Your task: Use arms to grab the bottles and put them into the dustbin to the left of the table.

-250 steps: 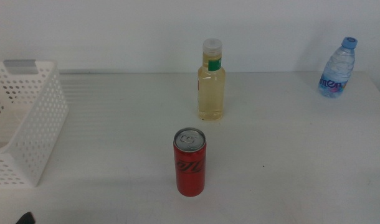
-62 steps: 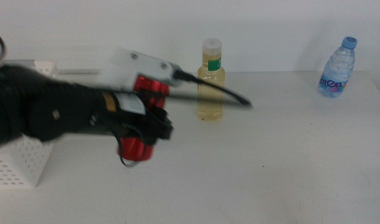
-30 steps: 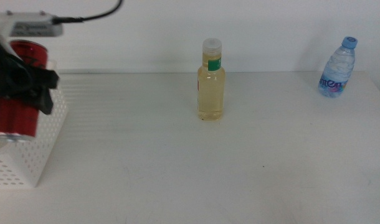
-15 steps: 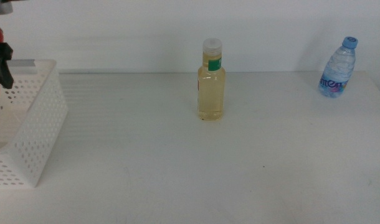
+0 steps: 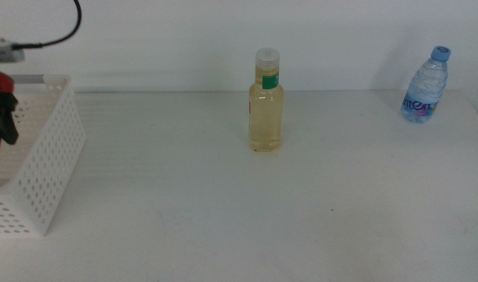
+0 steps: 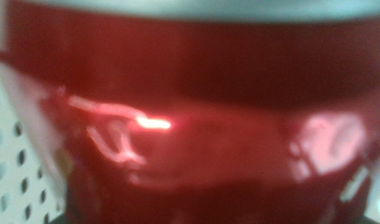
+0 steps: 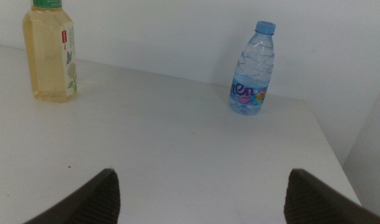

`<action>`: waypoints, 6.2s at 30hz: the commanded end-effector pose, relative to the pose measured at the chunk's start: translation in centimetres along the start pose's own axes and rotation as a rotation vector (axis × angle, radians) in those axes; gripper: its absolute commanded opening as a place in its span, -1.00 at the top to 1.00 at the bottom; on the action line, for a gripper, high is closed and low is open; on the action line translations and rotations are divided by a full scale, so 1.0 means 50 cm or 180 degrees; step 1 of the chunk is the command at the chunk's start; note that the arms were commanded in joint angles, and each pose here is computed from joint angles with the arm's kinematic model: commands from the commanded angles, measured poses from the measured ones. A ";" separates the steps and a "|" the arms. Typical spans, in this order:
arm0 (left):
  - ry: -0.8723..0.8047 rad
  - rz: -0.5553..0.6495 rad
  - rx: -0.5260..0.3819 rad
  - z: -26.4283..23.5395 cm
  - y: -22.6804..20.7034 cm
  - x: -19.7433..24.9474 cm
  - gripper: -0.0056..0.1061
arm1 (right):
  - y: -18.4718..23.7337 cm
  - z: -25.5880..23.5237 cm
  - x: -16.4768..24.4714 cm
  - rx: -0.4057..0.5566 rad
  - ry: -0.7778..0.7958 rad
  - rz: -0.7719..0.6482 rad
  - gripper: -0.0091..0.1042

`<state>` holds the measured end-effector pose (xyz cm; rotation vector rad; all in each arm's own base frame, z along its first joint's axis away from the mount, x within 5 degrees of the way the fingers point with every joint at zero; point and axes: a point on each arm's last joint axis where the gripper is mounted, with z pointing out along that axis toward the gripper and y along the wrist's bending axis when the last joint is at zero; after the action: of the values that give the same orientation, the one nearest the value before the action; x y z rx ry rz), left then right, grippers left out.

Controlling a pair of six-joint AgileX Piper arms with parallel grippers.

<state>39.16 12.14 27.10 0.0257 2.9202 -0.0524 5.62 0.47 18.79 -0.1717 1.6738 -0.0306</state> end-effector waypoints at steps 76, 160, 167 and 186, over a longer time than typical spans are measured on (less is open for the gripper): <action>-0.1619 0.0566 0.0063 -0.357 -0.334 0.109 -0.69 | -0.003 -0.006 -0.021 0.0064 -0.0353 -0.0051 -0.56; -0.3861 0.0893 0.0626 0.108 -0.779 0.161 -0.69 | -0.003 -0.006 -0.021 0.0064 -0.0353 -0.0051 -0.56; -0.4022 0.0808 0.0499 0.127 -0.785 0.127 -0.69 | -0.003 -0.006 -0.021 0.0064 -0.0353 -0.0051 -0.56; -0.4059 0.0435 0.0611 0.168 -0.795 0.059 -0.69 | -0.003 -0.006 -0.021 0.0064 -0.0353 -0.0051 -0.56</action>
<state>36.63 -28.10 15.47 0.2374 1.7595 -0.1961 5.62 0.47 18.79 -0.1717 1.6738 -0.0306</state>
